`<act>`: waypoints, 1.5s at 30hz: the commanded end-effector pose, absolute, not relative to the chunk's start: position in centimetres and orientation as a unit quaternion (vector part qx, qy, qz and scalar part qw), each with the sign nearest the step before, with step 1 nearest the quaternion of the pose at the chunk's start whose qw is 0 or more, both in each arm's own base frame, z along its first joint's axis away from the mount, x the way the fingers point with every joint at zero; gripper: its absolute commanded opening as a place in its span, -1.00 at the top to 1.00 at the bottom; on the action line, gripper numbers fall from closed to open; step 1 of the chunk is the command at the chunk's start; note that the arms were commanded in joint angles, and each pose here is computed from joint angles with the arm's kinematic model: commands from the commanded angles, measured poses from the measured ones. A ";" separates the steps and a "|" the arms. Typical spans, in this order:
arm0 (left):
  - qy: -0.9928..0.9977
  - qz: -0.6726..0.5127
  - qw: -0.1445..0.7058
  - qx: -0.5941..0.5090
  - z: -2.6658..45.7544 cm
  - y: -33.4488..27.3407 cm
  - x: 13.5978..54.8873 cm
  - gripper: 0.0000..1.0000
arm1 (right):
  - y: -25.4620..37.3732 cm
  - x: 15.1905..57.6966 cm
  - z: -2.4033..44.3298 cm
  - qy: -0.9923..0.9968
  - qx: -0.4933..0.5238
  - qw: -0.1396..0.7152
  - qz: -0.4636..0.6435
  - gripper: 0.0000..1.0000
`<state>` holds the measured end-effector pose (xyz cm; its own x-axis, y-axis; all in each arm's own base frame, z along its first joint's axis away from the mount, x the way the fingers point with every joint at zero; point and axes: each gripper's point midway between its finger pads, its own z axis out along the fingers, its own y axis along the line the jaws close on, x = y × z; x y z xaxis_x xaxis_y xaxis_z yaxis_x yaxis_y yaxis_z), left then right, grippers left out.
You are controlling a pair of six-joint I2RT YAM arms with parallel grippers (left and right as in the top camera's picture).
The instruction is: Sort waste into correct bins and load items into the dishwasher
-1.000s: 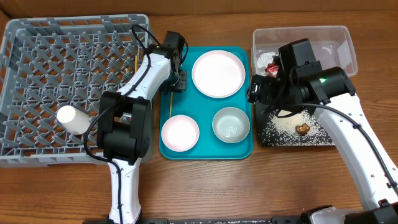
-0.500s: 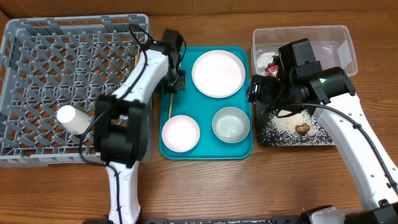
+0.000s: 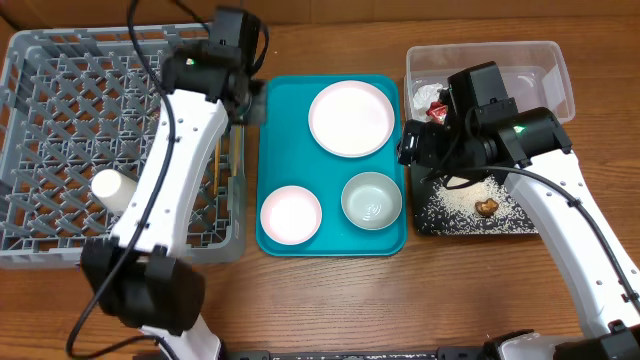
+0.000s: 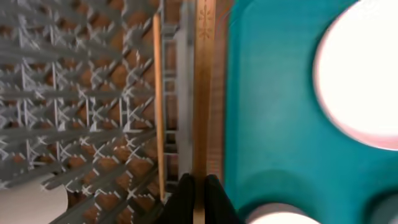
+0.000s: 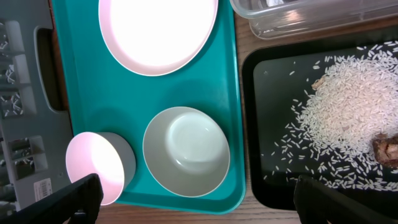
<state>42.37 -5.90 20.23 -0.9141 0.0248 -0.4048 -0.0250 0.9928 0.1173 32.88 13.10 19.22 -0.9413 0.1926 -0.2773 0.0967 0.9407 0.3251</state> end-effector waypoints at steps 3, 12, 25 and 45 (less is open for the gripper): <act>0.986 0.071 0.148 -0.027 13.2 -2.5 42.1 0.92 | 13.2 33.1 19.8 0.971 0.073 0.163 0.161 -1.00; 0.987 0.057 0.150 -0.028 8.5 -2.2 42.0 0.92 | 13.3 33.4 20.0 0.969 0.075 0.170 0.164 -1.00; 0.986 0.060 0.155 -0.018 11.3 -2.3 42.5 0.46 | 13.3 33.4 20.0 0.969 0.075 0.170 0.164 -1.00; 0.972 -0.165 0.078 0.149 16.7 -20.1 35.4 -0.16 | 10.8 33.9 19.8 0.963 0.143 0.162 0.160 -1.00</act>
